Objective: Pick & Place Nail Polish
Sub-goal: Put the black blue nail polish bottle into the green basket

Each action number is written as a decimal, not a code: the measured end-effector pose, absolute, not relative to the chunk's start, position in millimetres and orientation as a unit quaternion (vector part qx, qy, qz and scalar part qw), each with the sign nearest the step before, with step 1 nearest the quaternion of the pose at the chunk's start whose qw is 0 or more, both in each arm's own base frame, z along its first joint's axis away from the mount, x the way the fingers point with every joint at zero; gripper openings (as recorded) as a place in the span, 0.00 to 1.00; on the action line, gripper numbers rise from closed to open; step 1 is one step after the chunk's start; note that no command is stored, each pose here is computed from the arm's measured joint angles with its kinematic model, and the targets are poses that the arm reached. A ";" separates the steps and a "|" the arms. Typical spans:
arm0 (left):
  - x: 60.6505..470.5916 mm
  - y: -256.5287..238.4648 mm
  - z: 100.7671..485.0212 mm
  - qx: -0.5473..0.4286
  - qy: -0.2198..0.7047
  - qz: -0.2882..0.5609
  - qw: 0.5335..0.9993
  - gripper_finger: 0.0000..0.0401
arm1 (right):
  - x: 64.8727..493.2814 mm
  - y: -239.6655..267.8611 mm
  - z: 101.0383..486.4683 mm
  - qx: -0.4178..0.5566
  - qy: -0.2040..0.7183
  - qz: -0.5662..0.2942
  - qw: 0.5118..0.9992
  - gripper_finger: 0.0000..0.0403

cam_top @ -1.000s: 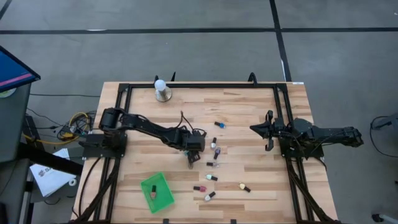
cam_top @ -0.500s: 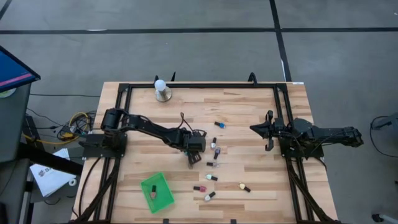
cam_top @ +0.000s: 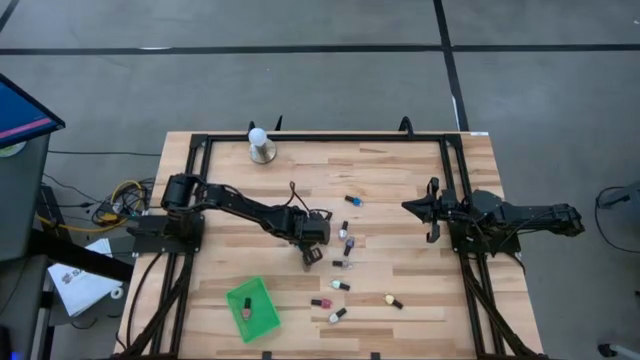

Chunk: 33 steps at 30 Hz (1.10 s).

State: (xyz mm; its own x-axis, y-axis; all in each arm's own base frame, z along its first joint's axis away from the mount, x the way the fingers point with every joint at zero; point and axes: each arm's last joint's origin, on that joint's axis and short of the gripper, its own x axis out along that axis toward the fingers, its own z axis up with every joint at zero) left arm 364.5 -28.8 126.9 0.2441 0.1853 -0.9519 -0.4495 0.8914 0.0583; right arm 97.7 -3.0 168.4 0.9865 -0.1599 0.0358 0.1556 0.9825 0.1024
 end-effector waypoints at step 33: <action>222.2 -167.4 295.7 -0.023 0.492 -0.126 0.861 0.12 | 97.7 -3.0 168.5 0.049 -0.022 -0.079 0.995 0.00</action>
